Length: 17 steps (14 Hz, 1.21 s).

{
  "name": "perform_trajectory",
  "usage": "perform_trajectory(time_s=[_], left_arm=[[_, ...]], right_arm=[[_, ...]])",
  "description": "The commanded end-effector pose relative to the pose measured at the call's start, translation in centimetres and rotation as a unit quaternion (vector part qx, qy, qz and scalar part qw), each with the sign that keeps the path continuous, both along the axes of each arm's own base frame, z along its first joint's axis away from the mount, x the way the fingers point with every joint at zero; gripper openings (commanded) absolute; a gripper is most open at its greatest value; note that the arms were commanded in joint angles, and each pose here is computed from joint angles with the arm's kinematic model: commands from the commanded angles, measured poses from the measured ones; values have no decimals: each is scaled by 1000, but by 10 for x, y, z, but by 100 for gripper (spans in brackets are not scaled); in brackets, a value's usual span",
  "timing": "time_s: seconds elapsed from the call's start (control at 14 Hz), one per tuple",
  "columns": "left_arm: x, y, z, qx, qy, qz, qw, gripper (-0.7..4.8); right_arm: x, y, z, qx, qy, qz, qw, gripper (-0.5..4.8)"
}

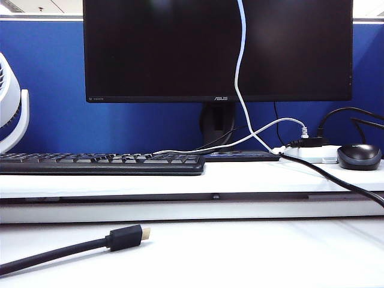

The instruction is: Pick up the Type-C charging cable and the charging base, insert one end of the Type-C charger into the corresponding slot on the base, and finally place the plugged-in charger back on the table.

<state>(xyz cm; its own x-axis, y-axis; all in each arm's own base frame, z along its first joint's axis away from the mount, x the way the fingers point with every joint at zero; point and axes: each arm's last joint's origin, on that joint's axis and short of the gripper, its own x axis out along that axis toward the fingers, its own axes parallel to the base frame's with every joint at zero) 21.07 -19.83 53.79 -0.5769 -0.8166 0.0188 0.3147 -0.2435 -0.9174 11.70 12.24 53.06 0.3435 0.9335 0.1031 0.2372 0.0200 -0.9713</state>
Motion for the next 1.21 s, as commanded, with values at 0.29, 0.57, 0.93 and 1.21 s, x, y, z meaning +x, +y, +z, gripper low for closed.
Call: perform_trajectory(time_s=[0.29,0.57,0.93,1.21], left_arm=[[4,-3,-3,-6,10,27,1000,-6],[4,-2,-2,-6,9,27,1000,-6],[4,-2,-2,-7,7,25,1000,-6],[4,-2,-2,-7,7,25,1000,-6]], right_arm=[[-7,-2,6,17,-18,39,999,-1],[-7,-2,4,8,-8,38,999,-1],[-6,-1,1,-2,-2,31,1000,-1],[-6,-1,0,-7,-1,28,1000,-1]])
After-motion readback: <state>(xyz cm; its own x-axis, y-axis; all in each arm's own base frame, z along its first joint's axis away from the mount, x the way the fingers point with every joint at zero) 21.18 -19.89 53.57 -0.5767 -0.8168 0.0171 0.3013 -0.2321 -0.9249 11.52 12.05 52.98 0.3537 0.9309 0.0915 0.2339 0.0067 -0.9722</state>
